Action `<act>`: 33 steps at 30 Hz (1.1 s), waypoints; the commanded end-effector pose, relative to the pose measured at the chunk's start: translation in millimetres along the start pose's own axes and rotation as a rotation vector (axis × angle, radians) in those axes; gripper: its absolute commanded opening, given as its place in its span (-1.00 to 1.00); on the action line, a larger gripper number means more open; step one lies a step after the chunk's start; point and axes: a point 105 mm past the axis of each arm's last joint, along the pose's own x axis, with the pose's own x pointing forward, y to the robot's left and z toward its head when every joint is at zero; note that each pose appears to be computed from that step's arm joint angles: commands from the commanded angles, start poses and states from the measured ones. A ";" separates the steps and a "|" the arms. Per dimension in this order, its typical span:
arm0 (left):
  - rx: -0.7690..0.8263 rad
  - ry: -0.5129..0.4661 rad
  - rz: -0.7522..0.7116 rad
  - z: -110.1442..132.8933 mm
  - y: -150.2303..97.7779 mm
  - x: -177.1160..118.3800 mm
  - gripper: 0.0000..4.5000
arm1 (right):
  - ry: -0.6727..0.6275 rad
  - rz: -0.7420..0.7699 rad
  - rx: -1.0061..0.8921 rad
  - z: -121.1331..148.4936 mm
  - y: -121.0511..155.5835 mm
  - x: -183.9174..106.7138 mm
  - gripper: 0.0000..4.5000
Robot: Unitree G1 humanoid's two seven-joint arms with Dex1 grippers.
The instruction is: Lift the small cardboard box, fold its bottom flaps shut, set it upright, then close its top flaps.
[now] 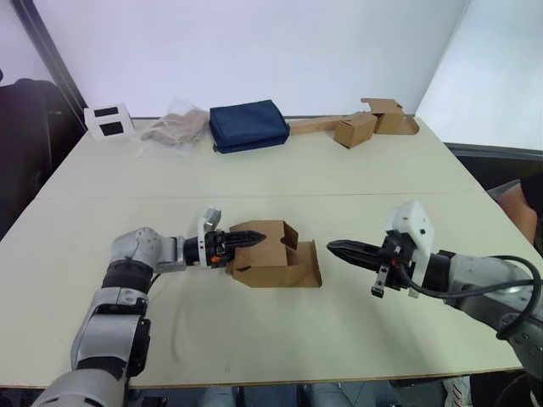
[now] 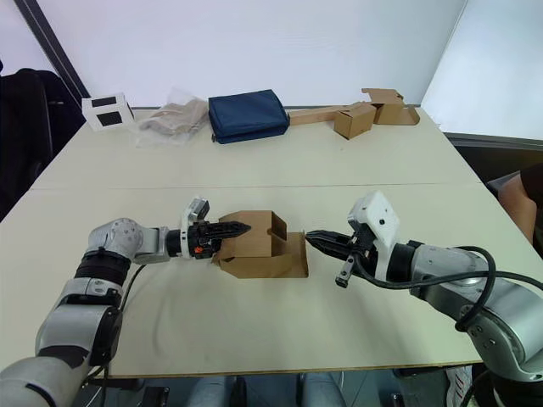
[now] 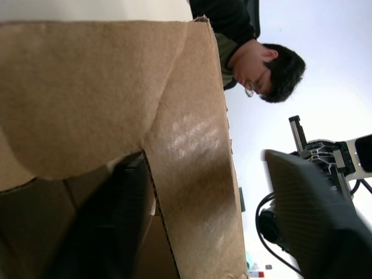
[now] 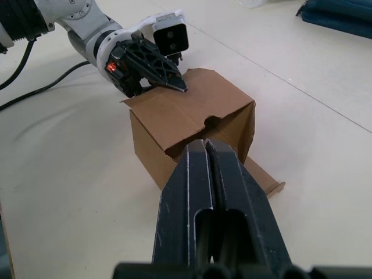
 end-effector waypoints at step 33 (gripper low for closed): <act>1.052 -0.051 -0.102 15.7 -89.6 -5.8 -0.99 | -0.210 -0.197 -0.077 24.4 -46.7 48.0 -1.00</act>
